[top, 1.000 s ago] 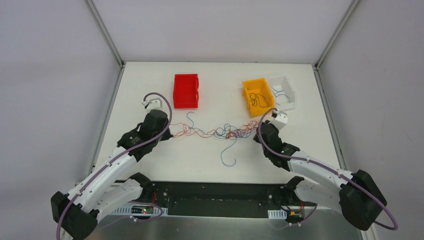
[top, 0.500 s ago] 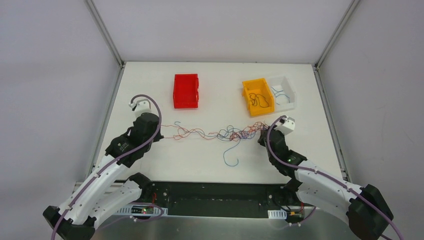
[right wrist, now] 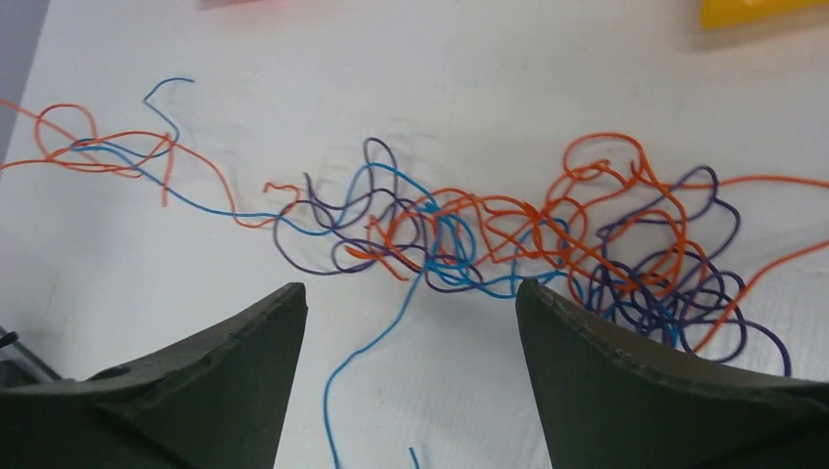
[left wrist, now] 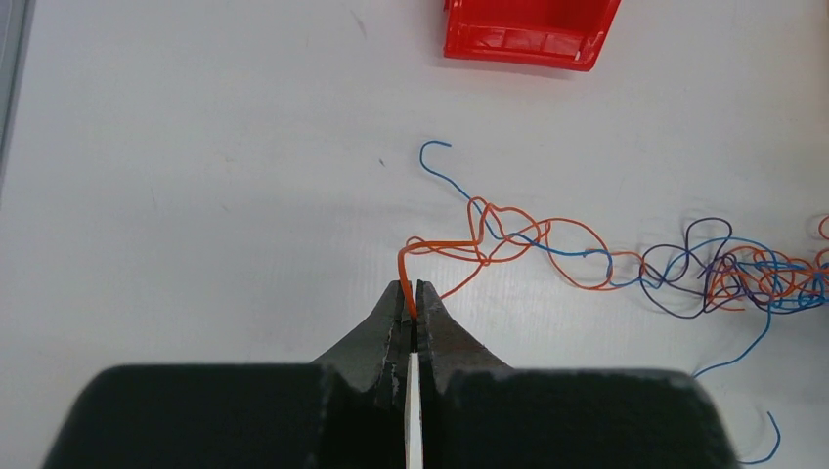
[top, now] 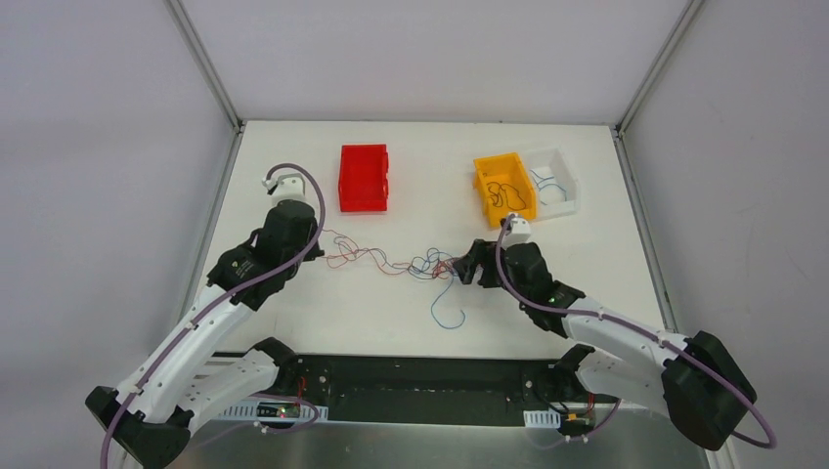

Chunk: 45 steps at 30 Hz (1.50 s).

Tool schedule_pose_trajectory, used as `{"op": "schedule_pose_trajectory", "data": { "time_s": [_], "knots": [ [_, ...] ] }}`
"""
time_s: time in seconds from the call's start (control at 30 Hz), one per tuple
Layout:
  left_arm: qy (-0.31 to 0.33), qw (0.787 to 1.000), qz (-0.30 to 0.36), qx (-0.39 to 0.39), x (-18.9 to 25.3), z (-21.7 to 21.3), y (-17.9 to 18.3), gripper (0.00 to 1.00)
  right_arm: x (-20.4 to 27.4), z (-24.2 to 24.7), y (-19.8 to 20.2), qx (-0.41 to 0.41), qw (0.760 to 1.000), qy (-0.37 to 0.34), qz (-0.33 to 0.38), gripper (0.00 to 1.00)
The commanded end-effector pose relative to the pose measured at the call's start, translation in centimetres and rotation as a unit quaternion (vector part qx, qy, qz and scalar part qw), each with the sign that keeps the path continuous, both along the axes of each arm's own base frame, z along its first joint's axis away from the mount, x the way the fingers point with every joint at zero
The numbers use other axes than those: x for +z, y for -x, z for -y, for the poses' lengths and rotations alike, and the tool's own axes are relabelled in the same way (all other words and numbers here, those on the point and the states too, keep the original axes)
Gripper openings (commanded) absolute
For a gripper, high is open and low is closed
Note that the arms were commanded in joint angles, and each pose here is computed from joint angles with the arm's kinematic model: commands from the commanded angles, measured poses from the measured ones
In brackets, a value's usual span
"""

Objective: Untangle the cables

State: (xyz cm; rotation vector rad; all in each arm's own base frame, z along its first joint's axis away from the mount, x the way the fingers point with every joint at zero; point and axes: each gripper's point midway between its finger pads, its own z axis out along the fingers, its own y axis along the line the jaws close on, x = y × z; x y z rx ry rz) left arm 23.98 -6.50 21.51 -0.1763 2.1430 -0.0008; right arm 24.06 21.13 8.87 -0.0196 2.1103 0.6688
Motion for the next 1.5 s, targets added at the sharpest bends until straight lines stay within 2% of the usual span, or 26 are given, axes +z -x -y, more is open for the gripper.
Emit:
{"op": "schedule_pose_trajectory", "data": {
  "time_s": [0.0,0.17,0.2,0.27,0.33,0.43,0.5,0.77,0.93,1.1,1.33,1.4,1.47],
  "knots": [
    [0.008,0.999,0.040,-0.031,3.3,1.2,-1.6,0.00,6.5,-2.6,-0.7,0.056,0.997,-0.026,0.050,0.83],
    [0.018,0.997,0.046,-0.052,4.0,2.4,-2.3,0.00,14.0,-1.5,-3.0,0.008,0.996,-0.010,0.089,0.86],
    [0.018,0.997,0.045,-0.055,4.0,2.6,-2.4,0.00,14.5,-1.3,-3.2,0.006,0.997,0.006,0.078,0.86],
    [0.021,0.997,0.046,-0.059,4.0,2.7,-2.4,0.00,15.3,-1.7,-3.3,0.026,0.997,0.032,0.057,0.86],
    [0.022,0.997,0.049,-0.062,4.2,2.7,-2.3,0.00,15.2,-3.3,-2.3,0.093,0.994,0.046,0.039,0.86],
    [0.025,0.996,0.056,-0.063,4.5,2.6,-2.0,0.00,14.5,-7.1,0.7,0.247,0.968,0.018,0.030,0.86],
    [0.030,0.996,0.056,-0.070,4.6,2.8,-1.9,0.00,13.7,-9.2,1.6,0.303,0.953,-0.005,0.017,0.86],
    [0.039,0.994,0.060,-0.084,4.9,3.1,-1.4,0.00,7.1,-13.2,-0.3,0.331,0.941,0.068,0.014,0.80],
    [0.042,0.994,0.065,-0.083,4.9,2.9,-1.1,0.00,4.4,-15.5,-0.9,0.347,0.934,0.078,0.025,0.64],
    [0.040,0.994,0.062,-0.084,4.6,2.8,-1.0,0.00,2.9,-17.4,-1.0,0.366,0.927,0.080,0.036,0.61],
    [0.036,0.994,0.063,-0.086,4.7,2.7,-0.9,0.00,0.6,-19.0,-2.4,0.360,0.926,0.099,0.060,0.53],
    [0.035,0.994,0.065,-0.085,4.7,2.6,-0.8,0.00,0.1,-19.3,-2.8,0.356,0.927,0.104,0.061,0.49],
    [0.033,0.994,0.067,-0.083,4.8,2.5,-0.8,0.00,-0.1,-19.3,-3.2,0.349,0.929,0.104,0.063,0.41]
  ]
}}
